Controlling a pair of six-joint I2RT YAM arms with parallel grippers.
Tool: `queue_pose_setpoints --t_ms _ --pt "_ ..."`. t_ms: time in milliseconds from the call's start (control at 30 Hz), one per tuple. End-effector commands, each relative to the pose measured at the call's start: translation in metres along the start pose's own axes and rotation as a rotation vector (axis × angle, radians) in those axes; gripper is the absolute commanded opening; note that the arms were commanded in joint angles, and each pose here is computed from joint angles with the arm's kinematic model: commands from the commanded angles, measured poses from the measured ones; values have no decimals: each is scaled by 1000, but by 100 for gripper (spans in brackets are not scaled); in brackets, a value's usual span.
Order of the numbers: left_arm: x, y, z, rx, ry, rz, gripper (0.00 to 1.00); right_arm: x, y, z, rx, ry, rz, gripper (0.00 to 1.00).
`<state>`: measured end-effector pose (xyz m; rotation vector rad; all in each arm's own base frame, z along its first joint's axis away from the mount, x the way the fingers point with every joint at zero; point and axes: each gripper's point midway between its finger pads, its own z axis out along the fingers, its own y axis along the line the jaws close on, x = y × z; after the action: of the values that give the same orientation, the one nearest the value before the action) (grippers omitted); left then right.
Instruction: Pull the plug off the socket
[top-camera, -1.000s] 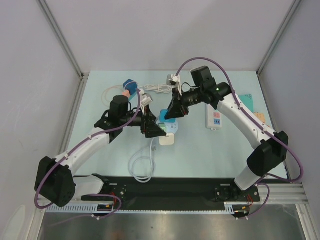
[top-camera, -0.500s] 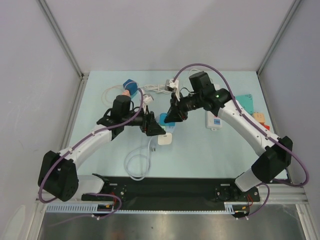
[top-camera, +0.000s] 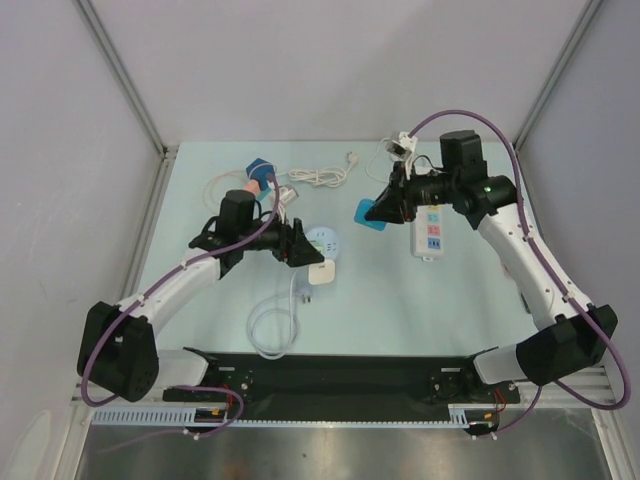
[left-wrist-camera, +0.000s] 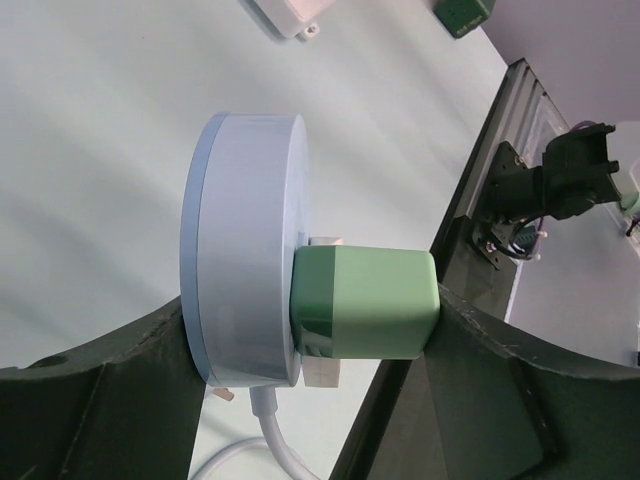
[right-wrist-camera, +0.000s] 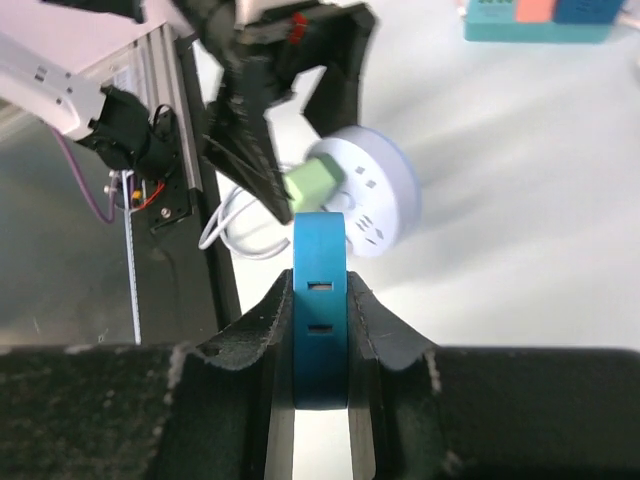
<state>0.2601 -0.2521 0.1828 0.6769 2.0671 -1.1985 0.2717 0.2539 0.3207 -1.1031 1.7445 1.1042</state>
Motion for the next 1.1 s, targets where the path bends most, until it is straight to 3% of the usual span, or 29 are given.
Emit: queue_pose_setpoints --t_ms 0,233,367,500,700,733,1067 --pt "-25 -31 -10 107 -86 107 0 -5 -1 -17 -7 -54 38 0" --pt "-31 -60 -23 221 -131 198 0 -3 -13 -24 45 -88 90 0" --pt "-31 -63 -26 225 -139 201 0 5 -57 -46 287 -103 176 0" --pt "-32 -60 -26 199 -152 189 0 55 -124 -78 689 23 261 0" --pt "-39 -51 -27 117 -165 160 0 126 -184 -135 1100 233 120 0" --pt "-36 -46 -27 90 -153 150 0 152 -191 -147 1141 303 105 0" --pt "-34 -40 -34 35 -179 172 0 234 -251 -204 1392 570 -40 4"
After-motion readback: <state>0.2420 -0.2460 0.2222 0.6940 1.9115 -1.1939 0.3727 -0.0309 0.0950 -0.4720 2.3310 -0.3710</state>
